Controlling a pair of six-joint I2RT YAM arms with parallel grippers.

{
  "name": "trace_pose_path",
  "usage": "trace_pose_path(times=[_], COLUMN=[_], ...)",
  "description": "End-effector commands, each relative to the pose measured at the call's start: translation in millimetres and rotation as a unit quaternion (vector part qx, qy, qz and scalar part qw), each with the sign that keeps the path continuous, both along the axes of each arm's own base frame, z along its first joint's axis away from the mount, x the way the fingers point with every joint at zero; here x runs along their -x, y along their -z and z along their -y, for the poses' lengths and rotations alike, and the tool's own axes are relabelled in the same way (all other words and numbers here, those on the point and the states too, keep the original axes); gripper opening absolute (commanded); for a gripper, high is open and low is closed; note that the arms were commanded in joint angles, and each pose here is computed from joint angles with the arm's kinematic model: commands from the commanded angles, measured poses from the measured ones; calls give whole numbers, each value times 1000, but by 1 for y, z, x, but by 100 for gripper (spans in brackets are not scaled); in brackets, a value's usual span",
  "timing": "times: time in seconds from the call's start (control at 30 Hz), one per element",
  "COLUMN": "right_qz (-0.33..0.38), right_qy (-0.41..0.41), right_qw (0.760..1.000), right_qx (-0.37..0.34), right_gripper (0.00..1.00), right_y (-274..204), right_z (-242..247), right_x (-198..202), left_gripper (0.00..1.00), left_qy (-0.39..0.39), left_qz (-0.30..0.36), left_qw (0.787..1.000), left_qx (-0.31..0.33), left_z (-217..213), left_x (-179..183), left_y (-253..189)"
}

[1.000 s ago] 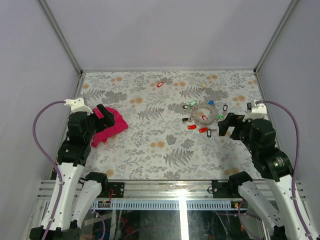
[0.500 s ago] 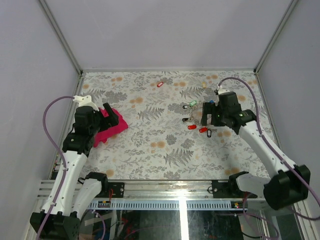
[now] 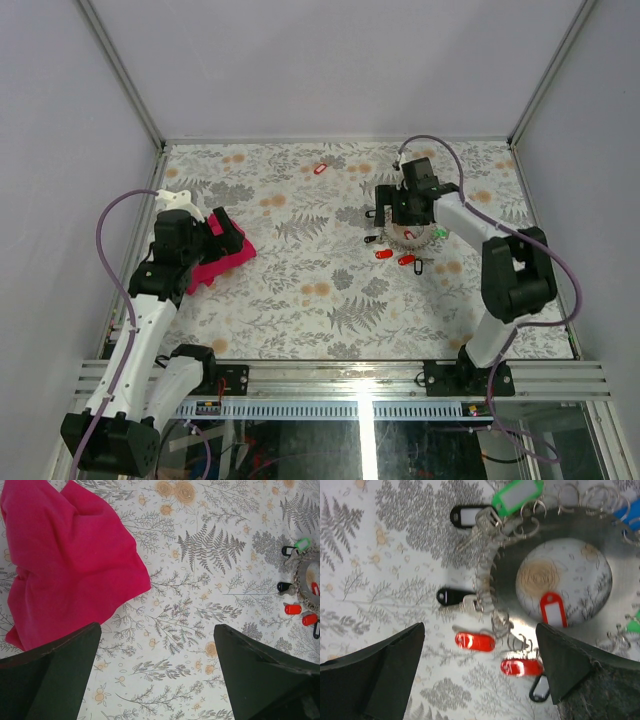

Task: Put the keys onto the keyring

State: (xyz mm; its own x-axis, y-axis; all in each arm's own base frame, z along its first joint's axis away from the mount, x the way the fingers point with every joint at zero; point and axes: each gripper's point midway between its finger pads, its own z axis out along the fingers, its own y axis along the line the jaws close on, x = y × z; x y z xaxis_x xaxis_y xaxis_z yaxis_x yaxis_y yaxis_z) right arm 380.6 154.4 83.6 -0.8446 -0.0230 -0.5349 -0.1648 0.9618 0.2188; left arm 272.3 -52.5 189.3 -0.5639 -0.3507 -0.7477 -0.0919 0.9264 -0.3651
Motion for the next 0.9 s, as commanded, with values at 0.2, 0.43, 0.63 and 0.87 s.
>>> trace_pose_path(times=[0.2, 0.43, 0.63, 0.87], right_qz=[-18, -43, -71, -87], right_qy=[-14, -45, -61, -85], right_qw=[1000, 998, 993, 990], right_qx=[6, -21, -69, -73], right_gripper=[99, 99, 99, 99], right_y=[40, 53, 59, 67], right_z=[-13, -24, -42, -66], right_x=[-38, -24, -5, 19], left_gripper=[100, 100, 100, 100], left_qy=[20, 24, 20, 19], left_qz=[25, 23, 19, 17], left_qw=[999, 999, 1000, 1000], left_qx=[0, 1, 0, -1], left_z=[5, 6, 4, 4], left_x=[-3, -4, -5, -5], left_y=[-7, -6, -3, -3])
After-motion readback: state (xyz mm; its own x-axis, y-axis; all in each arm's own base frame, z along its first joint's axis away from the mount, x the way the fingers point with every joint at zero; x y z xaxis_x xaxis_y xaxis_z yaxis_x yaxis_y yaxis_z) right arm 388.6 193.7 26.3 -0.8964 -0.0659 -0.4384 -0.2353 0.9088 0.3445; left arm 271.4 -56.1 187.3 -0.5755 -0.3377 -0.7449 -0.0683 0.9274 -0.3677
